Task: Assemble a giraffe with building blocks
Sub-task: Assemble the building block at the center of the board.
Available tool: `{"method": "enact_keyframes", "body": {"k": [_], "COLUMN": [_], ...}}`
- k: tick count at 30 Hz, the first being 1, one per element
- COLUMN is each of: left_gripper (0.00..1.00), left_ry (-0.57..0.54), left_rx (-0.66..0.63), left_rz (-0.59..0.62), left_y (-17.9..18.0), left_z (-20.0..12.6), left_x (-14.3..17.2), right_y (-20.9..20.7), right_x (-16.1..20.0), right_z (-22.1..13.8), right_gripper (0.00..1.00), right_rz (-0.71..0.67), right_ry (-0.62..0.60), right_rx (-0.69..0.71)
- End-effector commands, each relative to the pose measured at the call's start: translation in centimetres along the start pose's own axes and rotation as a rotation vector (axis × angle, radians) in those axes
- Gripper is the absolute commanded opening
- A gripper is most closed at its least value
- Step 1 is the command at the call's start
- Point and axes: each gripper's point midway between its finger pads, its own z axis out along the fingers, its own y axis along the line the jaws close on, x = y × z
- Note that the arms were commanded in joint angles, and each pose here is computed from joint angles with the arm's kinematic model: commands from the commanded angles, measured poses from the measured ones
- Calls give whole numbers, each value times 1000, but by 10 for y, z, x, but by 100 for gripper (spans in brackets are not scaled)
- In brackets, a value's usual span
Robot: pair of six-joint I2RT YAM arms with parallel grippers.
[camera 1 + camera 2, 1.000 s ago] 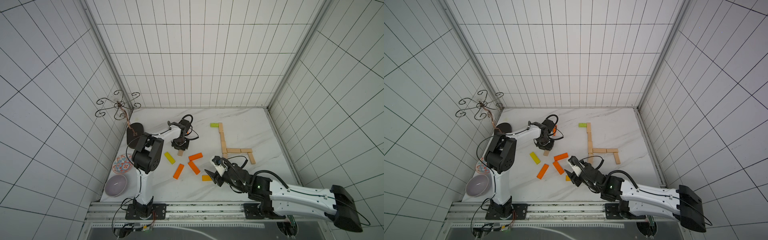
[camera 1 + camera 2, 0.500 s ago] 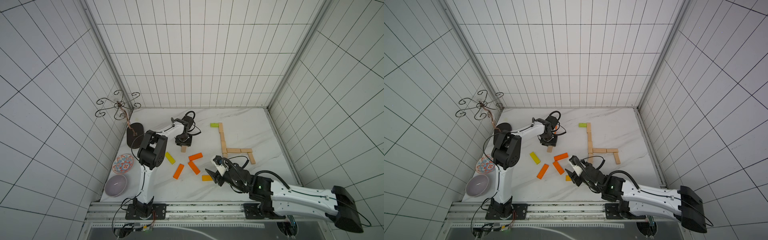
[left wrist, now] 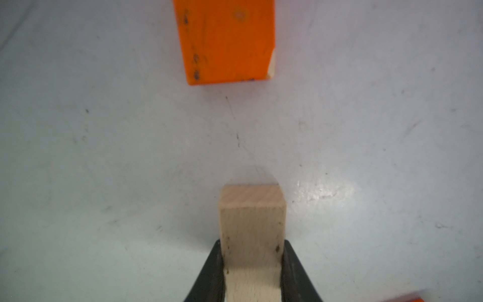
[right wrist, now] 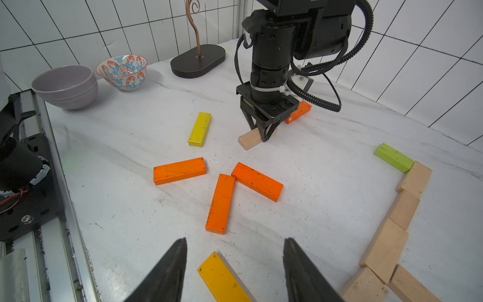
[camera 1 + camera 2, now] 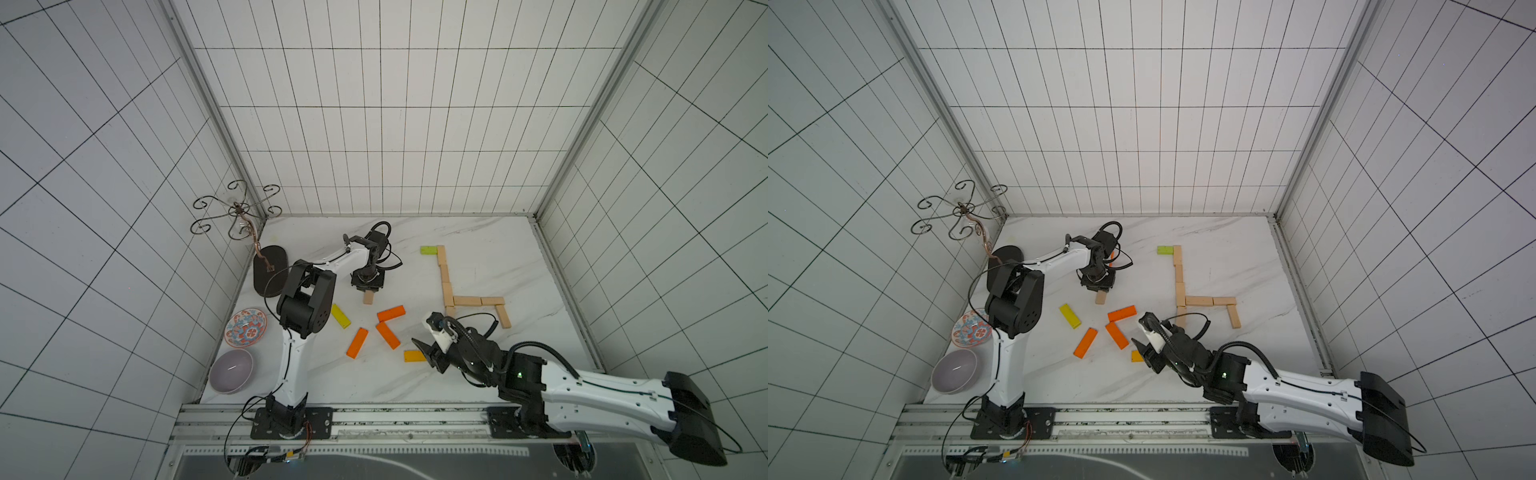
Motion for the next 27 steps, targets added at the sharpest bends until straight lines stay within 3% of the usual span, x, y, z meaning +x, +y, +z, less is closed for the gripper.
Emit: {"method": "enact_keyframes", "body": {"k": [1, 27], "left_gripper": [28, 30], "left_ry": [-8, 10], "left_rx": [-31, -15], "left_rz": [-21, -41], "left_y": [6, 5], "left_z": [6, 26], "left_x": [-11, -35], "right_y": [-4, -8], "right_x": [21, 25], "right_z": [-2, 0], "right_gripper": [60, 58], "right_rz": [-10, -25], "right_ry": [35, 57], "right_rx": [19, 40]}}
